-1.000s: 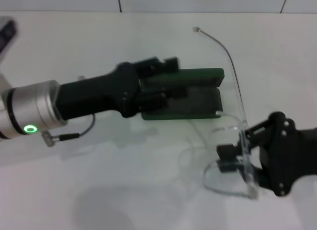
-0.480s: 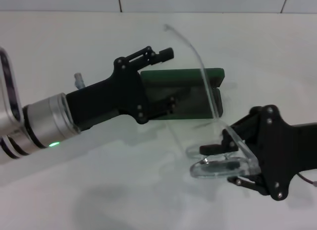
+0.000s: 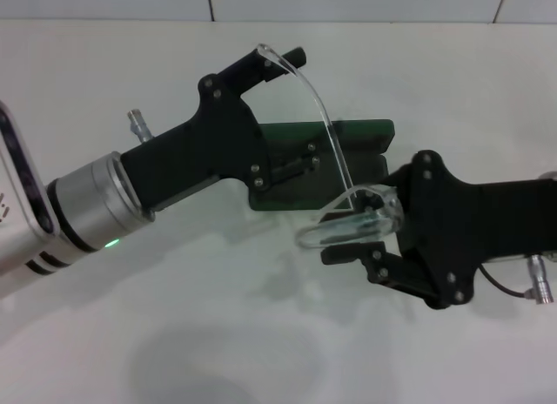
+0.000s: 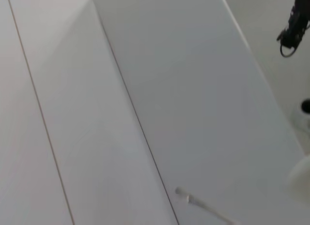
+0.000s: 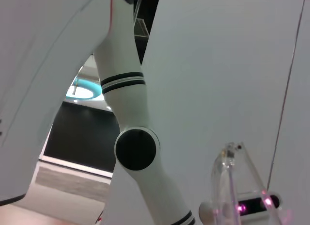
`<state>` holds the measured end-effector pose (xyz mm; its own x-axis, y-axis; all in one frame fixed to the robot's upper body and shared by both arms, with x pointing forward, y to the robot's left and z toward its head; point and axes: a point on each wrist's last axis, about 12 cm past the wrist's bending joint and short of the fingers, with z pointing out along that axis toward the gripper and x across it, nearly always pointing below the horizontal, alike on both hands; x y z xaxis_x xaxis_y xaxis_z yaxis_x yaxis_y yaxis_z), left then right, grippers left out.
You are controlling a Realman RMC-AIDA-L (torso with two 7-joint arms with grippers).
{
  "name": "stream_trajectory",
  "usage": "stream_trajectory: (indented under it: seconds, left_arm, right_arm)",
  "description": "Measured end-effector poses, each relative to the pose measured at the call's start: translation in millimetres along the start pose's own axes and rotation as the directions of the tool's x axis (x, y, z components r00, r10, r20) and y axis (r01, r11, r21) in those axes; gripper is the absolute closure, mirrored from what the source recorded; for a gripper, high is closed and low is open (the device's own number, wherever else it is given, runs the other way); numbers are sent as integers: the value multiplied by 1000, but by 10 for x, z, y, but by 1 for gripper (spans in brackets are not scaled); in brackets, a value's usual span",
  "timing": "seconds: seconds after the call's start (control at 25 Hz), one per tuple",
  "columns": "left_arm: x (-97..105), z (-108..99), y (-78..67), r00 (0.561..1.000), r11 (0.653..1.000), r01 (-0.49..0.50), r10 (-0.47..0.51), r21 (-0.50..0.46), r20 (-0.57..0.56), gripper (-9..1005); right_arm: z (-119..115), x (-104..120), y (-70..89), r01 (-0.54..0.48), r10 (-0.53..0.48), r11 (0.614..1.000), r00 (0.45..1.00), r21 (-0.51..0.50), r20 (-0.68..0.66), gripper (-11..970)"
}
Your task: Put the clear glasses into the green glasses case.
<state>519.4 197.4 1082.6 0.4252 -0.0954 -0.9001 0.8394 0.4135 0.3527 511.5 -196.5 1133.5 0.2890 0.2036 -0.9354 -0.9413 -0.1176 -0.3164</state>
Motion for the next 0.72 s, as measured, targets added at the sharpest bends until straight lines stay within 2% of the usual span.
stream_trajectory:
  seconds: [0.24,0.44,0.72]
  left_arm:
    - [-40,4,19,999,999,-16,17,-31,42,255]
    - [-90,-78,13,995,994,-20,30,-108,97,256]
    - [-137,-134,-38,988,992,-50,65,-115,136,255]
  right_arm:
    - [9,29,-24,-43,43,999,999,4,-8,834]
    - [-10,56,-48,-80,81,997,996,22,-40,836]
    - [-16,103,-66,-101,103,994,991,39,-80,836]
